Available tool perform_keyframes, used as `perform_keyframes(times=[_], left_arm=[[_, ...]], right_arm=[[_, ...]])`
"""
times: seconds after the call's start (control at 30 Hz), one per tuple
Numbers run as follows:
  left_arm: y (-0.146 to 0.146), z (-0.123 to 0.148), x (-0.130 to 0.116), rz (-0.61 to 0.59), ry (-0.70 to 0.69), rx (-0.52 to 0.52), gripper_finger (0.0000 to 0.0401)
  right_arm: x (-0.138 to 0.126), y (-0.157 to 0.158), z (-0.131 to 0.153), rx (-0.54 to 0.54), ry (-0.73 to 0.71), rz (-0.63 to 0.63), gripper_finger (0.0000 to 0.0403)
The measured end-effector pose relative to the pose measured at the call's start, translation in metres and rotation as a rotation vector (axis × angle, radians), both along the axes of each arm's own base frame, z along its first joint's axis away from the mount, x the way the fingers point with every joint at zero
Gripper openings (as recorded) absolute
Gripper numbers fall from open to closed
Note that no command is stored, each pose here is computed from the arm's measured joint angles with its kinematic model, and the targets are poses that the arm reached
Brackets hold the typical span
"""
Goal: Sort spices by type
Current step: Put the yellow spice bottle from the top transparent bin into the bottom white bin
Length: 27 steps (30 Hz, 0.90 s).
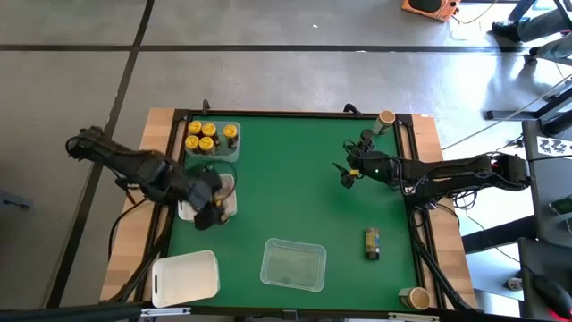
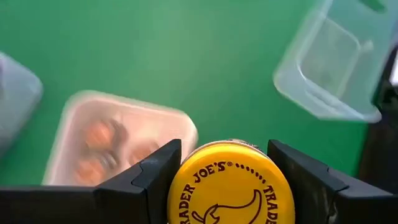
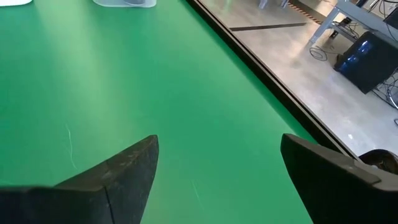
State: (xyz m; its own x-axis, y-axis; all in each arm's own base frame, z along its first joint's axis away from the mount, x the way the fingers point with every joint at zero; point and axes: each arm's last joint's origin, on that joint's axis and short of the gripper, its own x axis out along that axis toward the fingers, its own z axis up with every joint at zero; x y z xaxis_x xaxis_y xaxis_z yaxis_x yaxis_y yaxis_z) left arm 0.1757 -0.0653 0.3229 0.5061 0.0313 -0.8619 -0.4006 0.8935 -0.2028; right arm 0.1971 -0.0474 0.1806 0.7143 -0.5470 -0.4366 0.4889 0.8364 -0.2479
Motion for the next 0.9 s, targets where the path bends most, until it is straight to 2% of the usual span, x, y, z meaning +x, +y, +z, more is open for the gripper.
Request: perform_keyframes(times=[0.27,0.4,0.63,0.9], left_arm=[[-0.051,-0.001,-0.027,0.021,0.011,-0.178,0.0223],[-0.076,-0.004,-0.044,0.058,0.007,-0.222,0.0223],[-0.121,-0.03,-0.056,0.141,0.085,-0.219,0.0223],[-0.157,-0.062,-0.067,0.23,0.202,-0.183,0.0223]], right_arm=[[0.0,0.0,0.0,-0.005,0.003,-0.01,0.0337],[0.0,0.0,0.0,-0.006,0.004,-0.012,0.0337],[0.0,0.0,0.0,-0.008,0.005,-0.015,0.0337],[-0.001,0.0,0.0,-0.008,0.005,-0.015,0.0337]])
